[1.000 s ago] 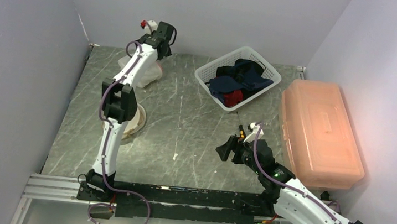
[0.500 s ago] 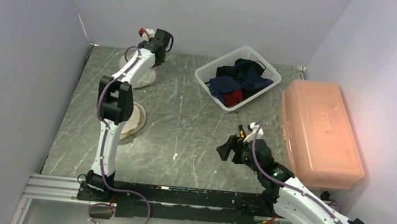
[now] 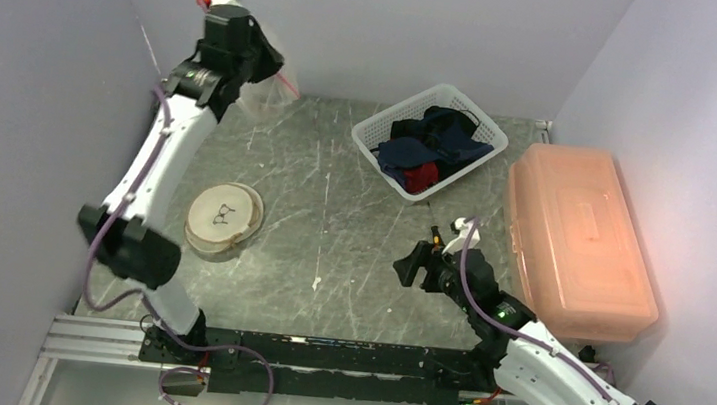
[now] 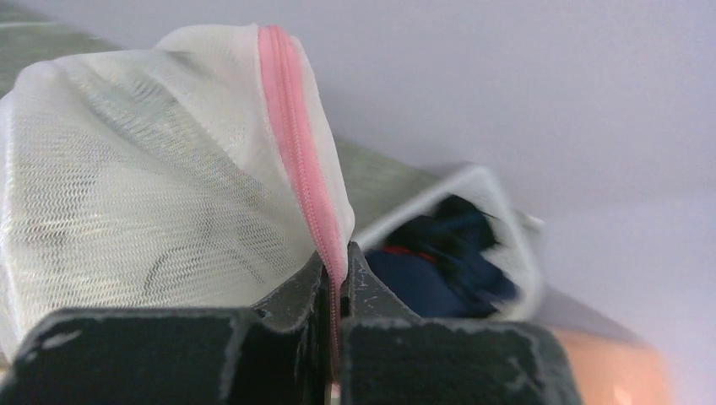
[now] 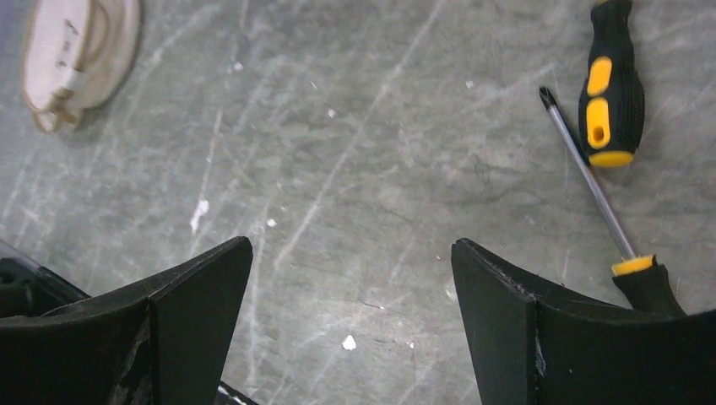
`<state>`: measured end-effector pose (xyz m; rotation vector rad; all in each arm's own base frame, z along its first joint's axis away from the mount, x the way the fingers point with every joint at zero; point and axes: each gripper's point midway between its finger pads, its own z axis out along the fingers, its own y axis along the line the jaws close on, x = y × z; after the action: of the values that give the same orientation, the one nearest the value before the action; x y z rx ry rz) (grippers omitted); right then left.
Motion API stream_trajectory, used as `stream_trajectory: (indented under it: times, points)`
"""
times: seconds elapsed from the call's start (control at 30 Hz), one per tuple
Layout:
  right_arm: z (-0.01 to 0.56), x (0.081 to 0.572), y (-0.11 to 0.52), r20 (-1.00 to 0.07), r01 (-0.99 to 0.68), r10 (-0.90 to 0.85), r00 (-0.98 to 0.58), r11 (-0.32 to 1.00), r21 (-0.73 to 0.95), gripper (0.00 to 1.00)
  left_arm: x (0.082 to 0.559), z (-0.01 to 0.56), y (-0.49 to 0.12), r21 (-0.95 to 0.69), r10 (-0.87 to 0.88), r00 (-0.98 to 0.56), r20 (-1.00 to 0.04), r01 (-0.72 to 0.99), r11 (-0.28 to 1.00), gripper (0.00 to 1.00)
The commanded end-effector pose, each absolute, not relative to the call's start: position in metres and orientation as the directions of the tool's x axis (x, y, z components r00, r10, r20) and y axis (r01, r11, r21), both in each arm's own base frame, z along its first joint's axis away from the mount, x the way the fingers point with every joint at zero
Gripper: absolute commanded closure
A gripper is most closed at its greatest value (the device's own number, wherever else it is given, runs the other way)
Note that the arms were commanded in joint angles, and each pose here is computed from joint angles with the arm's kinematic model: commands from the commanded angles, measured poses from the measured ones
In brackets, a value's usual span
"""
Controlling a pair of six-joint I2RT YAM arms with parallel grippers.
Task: Unzip the laundry bag and remove the bra
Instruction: Pick up the laundry bag at the center of the board, then place the laundry bag at the center of the board.
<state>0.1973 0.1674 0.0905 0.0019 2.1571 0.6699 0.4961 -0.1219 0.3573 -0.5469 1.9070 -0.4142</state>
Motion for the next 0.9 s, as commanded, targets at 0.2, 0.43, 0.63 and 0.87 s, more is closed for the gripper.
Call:
stream_trajectory:
  times: [0.2,0.43,0.63,0.87]
  points:
    - [0.171,0.223,0.174,-0.812,-0.274,0.299,-0.501,0.836,0.476,0.05,0.345,0.391,-0.217,-0.79,-0.566,-0.551,-0.613,0.444,0.424,0.97]
    - [0.168,0.235,0.152,-0.826,-0.156,0.353,-0.439,0.876,0.457,0.03,0.246,0.352,-0.246,-0.758,-0.466,-0.608,-0.643,0.593,0.274,0.97]
    - [0.18,0.227,0.162,-0.789,-0.221,0.433,-0.435,0.798,0.56,0.01,0.2,0.33,-0.272,-0.752,-0.416,-0.652,-0.634,0.646,0.133,0.97]
    - [0.21,0.213,0.165,-0.758,-0.309,0.484,-0.438,0.71,0.632,0.01,0.186,0.291,-0.297,-0.777,-0.36,-0.716,-0.598,0.628,0.043,0.97]
